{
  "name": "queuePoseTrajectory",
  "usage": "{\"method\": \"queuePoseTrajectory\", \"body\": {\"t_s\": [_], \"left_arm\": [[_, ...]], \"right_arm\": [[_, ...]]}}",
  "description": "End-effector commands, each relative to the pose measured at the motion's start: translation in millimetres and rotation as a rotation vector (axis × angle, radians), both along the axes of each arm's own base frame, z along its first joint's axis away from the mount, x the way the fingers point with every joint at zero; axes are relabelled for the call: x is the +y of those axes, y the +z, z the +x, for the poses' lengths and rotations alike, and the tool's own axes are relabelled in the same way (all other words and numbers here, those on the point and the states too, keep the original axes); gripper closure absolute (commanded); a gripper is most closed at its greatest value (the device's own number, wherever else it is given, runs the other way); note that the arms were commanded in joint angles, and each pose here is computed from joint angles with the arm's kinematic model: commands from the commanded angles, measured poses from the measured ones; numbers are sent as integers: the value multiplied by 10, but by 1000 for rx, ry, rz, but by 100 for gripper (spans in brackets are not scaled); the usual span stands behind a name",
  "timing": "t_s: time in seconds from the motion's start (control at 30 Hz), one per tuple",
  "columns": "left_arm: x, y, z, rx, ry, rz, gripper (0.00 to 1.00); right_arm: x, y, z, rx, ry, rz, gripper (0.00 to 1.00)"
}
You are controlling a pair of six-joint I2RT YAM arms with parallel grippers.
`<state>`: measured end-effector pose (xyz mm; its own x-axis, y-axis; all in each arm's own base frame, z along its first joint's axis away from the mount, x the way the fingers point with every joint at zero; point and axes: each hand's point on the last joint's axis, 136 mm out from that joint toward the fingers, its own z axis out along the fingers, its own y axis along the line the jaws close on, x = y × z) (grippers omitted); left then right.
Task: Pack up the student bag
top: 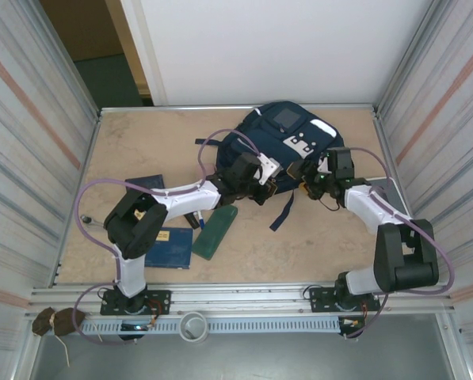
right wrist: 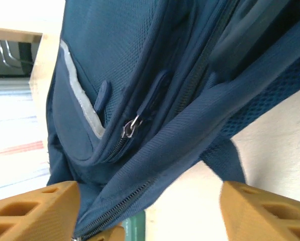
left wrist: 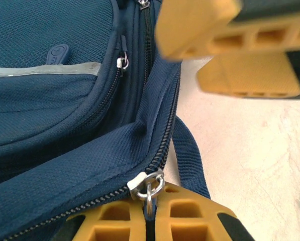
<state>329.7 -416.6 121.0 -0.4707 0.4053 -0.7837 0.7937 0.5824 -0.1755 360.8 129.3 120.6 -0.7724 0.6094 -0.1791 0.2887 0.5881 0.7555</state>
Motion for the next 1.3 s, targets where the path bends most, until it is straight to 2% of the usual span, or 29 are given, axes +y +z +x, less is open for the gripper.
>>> {"method": "queuePoseTrajectory", "body": {"t_s": [0.0, 0.03, 0.1, 0.2, 0.3, 0.5, 0.63, 0.8, 0.9, 1.1, 1.27], "left_arm": [[-176, 381, -37, -53, -47, -101, 100], [-160, 391, -48, -59, -48, -101, 100], [-103, 386, -67, -71, -48, -87, 100], [72, 359, -46, -81, -30, -53, 100], [321, 296, 6, -75, 0, -28, 100], [698, 142, 121, -52, 43, 21, 100], [640, 214, 104, -33, 14, -4, 100], [455, 520, 0, -8, -71, -114, 100], [408, 626, -18, -3, -96, -135, 100], [335, 737, -48, 20, -126, -169, 100], [325, 882, -75, 11, -147, -203, 100]], "right_arm": [[-45, 61, 277, -50, -92, 29, 47], [-80, 42, 306, -50, -96, 6, 61], [-184, 19, 341, -55, -102, -30, 78], [-426, 1, 324, -55, -128, -65, 94], [-652, 31, 285, -66, -145, -81, 99], [-807, 146, 329, -70, -74, -112, 99], [-828, 223, 399, -64, -26, -160, 91], [-879, 512, 265, -169, 34, -356, 63], [-585, 687, 144, -298, 171, -441, 47], [161, 719, -145, -531, 511, -587, 29], [433, 608, -252, -620, 672, -591, 25]]}}
